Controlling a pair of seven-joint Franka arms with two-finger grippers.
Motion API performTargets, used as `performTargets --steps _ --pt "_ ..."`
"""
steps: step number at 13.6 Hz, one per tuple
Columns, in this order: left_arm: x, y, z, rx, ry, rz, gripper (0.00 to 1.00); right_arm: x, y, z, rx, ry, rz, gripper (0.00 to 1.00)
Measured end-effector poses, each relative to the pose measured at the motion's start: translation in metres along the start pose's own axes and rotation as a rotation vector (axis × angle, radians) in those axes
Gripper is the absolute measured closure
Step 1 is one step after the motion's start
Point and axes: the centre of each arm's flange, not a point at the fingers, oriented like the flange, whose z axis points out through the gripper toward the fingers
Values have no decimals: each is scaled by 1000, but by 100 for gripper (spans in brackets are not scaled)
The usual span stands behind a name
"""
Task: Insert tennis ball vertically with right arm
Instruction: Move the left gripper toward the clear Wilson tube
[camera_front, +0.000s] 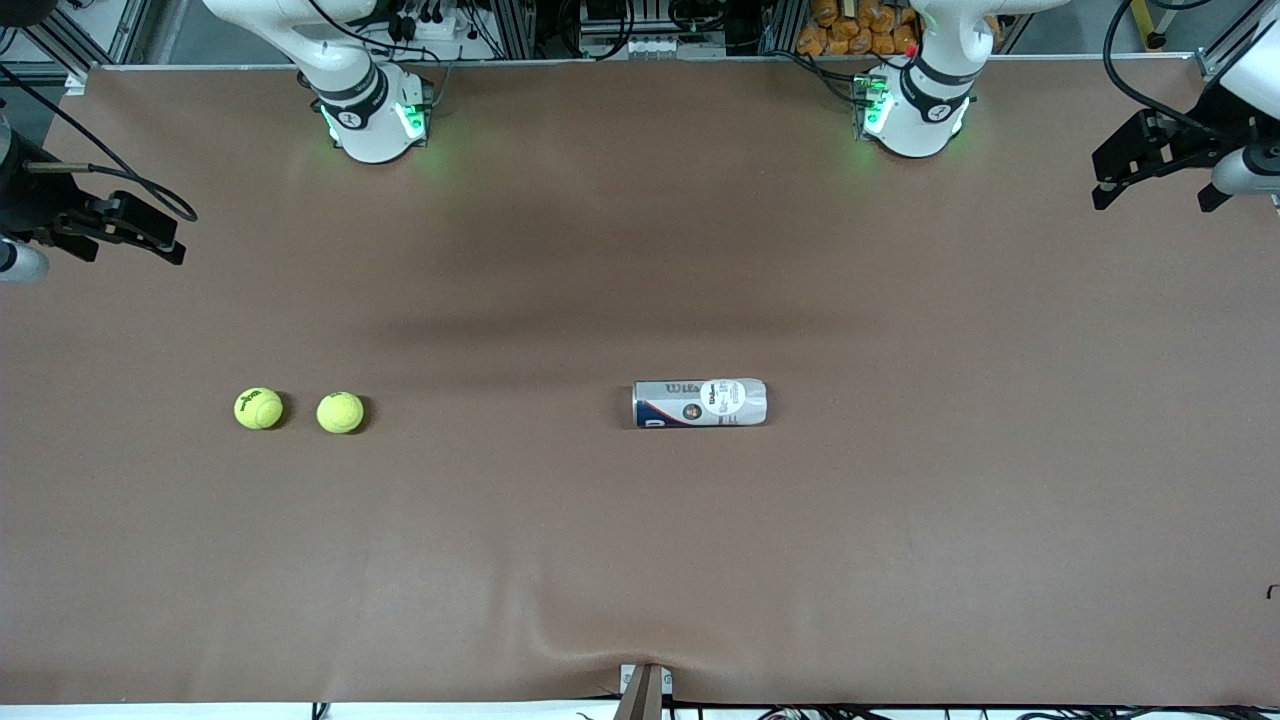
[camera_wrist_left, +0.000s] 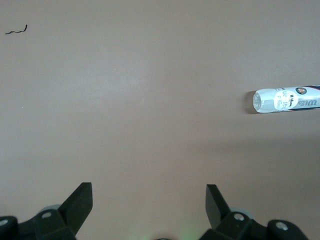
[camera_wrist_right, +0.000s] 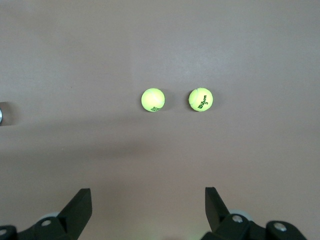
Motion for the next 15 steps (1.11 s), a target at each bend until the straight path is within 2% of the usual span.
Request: performTargets --steps 8,15 --pt "10 5 17 -4 -34 12 0 0 1 0 1 0 2 0" --pt "9 22 16 -4 -32 43 0 0 2 0 1 -1 3 0"
